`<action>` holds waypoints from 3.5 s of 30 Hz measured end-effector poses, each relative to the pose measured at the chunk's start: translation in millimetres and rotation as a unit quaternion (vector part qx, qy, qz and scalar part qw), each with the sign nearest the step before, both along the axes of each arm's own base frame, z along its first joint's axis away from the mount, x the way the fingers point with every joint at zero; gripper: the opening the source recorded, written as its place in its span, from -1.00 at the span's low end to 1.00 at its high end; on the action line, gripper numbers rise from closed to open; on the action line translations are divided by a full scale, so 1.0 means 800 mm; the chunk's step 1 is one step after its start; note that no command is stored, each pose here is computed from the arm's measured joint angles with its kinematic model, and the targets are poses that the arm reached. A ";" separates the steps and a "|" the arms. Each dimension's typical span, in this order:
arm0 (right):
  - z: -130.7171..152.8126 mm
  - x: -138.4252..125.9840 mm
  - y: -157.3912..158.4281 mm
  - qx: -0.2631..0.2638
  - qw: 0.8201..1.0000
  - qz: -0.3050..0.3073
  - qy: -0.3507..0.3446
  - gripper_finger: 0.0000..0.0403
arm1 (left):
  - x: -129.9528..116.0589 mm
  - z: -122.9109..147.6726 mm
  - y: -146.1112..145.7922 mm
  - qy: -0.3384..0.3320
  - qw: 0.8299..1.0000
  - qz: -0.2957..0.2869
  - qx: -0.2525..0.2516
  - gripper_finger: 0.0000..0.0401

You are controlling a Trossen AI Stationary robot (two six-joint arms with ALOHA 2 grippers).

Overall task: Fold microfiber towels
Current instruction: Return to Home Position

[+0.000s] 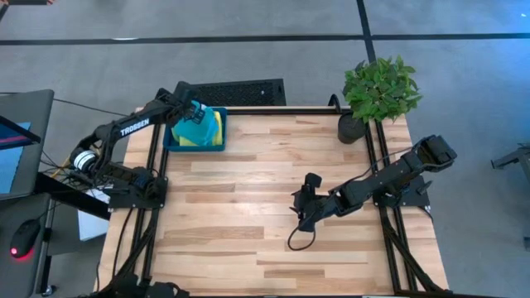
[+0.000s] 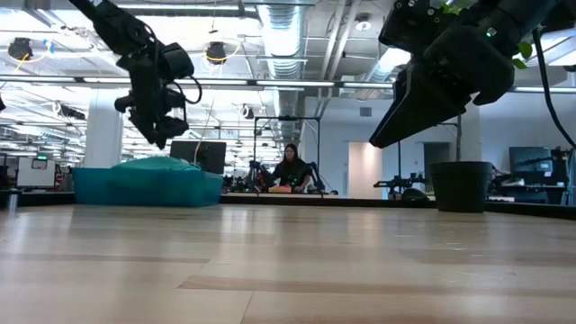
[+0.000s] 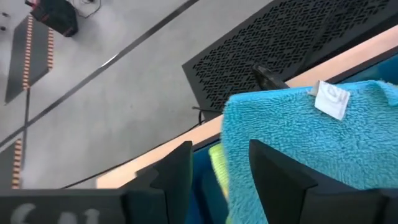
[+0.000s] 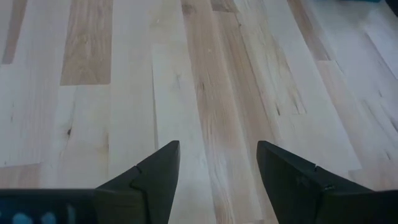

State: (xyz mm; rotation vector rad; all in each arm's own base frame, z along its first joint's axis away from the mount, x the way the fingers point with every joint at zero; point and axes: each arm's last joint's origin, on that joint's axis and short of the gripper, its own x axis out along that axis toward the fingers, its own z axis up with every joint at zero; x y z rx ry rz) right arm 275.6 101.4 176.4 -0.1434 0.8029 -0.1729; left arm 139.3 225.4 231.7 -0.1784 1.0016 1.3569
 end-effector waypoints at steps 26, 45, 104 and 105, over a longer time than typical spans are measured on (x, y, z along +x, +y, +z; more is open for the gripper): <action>0.145 -0.075 -0.041 -0.020 0.990 -0.048 -0.134 -0.88 | -0.058 0.051 -0.216 -0.326 0.867 -0.375 0.038 -1.00; 0.074 -0.145 -0.071 0.085 0.962 -0.010 -0.259 -0.94 | -0.091 -0.006 -0.243 -0.463 0.771 -0.415 0.137 -1.00; -0.009 -0.226 -0.099 0.058 0.909 0.052 -0.410 -0.85 | -0.069 -0.075 -0.231 -0.404 0.797 -0.425 0.144 -1.00; -0.009 -0.226 -0.099 0.058 0.909 0.052 -0.410 -0.85 | -0.069 -0.075 -0.231 -0.404 0.797 -0.425 0.144 -1.00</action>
